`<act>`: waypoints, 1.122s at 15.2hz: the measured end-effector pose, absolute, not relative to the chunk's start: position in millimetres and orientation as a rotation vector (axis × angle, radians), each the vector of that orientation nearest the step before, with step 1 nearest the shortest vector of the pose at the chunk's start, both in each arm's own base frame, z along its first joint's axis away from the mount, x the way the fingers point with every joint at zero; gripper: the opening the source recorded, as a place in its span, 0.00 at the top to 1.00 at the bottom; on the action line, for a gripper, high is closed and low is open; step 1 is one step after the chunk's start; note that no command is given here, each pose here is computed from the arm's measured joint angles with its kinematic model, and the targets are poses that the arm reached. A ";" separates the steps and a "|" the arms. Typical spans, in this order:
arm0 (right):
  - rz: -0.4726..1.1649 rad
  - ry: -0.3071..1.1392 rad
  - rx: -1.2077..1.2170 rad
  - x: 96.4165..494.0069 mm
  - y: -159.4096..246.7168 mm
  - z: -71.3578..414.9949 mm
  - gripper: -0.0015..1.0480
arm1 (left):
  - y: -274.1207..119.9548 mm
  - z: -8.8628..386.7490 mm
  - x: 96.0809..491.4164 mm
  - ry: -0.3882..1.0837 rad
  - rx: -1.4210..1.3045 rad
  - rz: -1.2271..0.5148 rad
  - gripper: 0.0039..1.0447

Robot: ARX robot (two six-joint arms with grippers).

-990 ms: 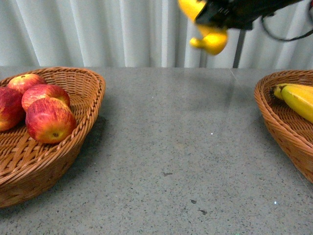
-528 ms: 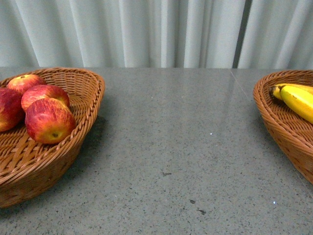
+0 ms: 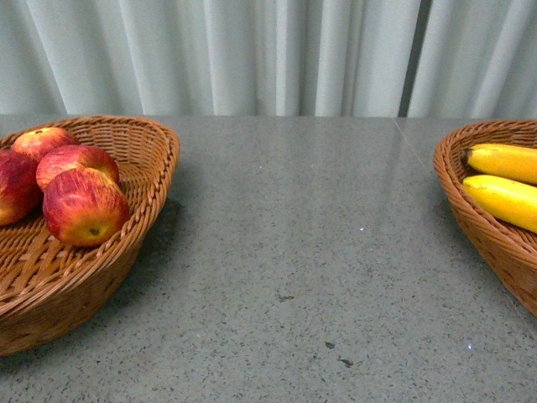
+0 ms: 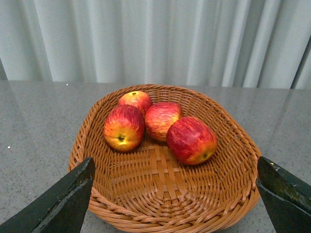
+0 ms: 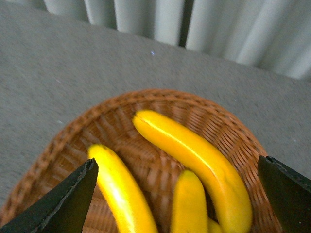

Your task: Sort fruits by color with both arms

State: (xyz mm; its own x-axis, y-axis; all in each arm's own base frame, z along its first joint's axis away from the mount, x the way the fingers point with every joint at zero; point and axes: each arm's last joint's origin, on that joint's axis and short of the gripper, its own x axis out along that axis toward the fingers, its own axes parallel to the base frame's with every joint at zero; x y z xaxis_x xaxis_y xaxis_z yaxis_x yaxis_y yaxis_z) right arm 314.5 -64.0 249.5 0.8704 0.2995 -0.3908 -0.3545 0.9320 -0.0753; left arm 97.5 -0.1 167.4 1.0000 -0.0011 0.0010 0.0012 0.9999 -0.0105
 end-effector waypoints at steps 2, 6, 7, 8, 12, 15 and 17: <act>0.422 0.228 -0.079 308.0 -43.2 275.0 0.06 | -0.1 167.4 97.5 -0.001 -0.010 -0.001 0.06; 0.500 0.056 0.071 264.1 -10.7 314.4 0.08 | -0.1 167.4 97.5 -0.001 -0.010 -0.001 0.06; 0.346 0.024 0.047 244.5 2.6 311.2 0.18 | -0.1 167.4 97.5 -0.001 -0.010 -0.001 0.06; 0.191 0.033 0.026 211.9 8.1 295.4 0.32 | -0.1 167.4 97.5 -0.001 -0.010 -0.001 0.06; -0.006 -0.015 0.008 154.3 -0.9 249.1 0.77 | -0.1 167.4 97.5 -0.001 -0.010 -0.001 0.06; -0.006 0.012 0.003 142.3 -0.8 217.0 0.98 | -0.1 167.4 97.5 -0.001 -0.010 -0.001 0.06; -0.006 -0.003 0.003 135.7 -0.8 209.2 0.98 | -0.1 167.4 97.5 -0.001 -0.010 -0.001 0.06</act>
